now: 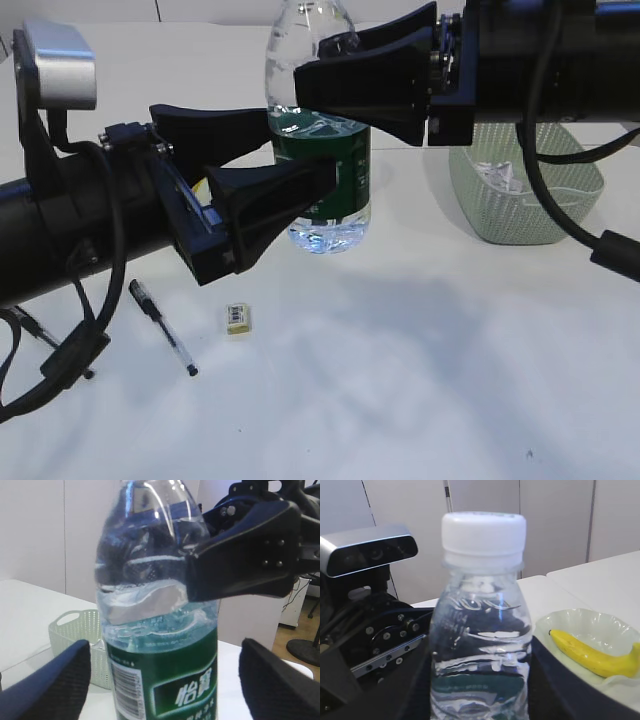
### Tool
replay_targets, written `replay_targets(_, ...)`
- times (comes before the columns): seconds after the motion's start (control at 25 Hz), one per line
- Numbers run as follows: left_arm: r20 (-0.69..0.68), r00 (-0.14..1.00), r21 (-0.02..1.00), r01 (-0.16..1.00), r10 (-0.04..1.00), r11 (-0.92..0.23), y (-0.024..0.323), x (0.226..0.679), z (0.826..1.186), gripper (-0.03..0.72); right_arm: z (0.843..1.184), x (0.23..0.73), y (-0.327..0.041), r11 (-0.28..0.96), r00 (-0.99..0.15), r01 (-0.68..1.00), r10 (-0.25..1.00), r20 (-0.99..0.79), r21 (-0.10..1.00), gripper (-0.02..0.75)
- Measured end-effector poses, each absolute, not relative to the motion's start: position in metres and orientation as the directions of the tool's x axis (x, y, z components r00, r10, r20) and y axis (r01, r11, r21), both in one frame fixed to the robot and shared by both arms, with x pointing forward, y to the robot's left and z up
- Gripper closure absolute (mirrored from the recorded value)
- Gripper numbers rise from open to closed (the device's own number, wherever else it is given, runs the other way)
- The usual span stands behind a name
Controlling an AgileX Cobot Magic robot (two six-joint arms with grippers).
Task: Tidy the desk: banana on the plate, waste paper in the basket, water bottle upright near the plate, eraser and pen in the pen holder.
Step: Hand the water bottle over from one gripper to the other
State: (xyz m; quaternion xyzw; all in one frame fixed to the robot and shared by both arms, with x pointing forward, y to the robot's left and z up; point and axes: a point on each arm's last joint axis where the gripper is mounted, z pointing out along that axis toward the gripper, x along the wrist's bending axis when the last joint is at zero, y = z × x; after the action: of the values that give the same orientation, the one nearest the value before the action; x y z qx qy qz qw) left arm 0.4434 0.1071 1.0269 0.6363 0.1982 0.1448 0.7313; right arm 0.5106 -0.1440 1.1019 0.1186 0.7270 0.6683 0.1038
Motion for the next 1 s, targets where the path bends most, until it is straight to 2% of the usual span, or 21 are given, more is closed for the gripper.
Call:
replay_targets(0.32, -0.105, 0.894, 0.983, 0.027, 0.436, 0.182, 0.106, 0.441, 1.031, 0.02, 1.104, 0.505, -0.142, 0.054, -0.968, 0.037, 0.25, 0.022, 0.998, 0.38)
replay_targets(0.64, -0.1, 0.917, 0.986, 0.038, 0.386, 0.165, 0.104, 0.436, 1.029, 0.024, 1.104, 0.499, -0.138, 0.048, -0.982, 0.048, 0.186, 0.038, 0.998, 0.38)
replay_targets(1.0, -0.128, 0.931, 0.982, 0.069, 0.343, 0.178, 0.103, 0.433, 1.03, 0.05, 1.101, 0.487, -0.121, 0.082, -0.993, 0.038, 0.112, 0.029, 0.996, 0.38)
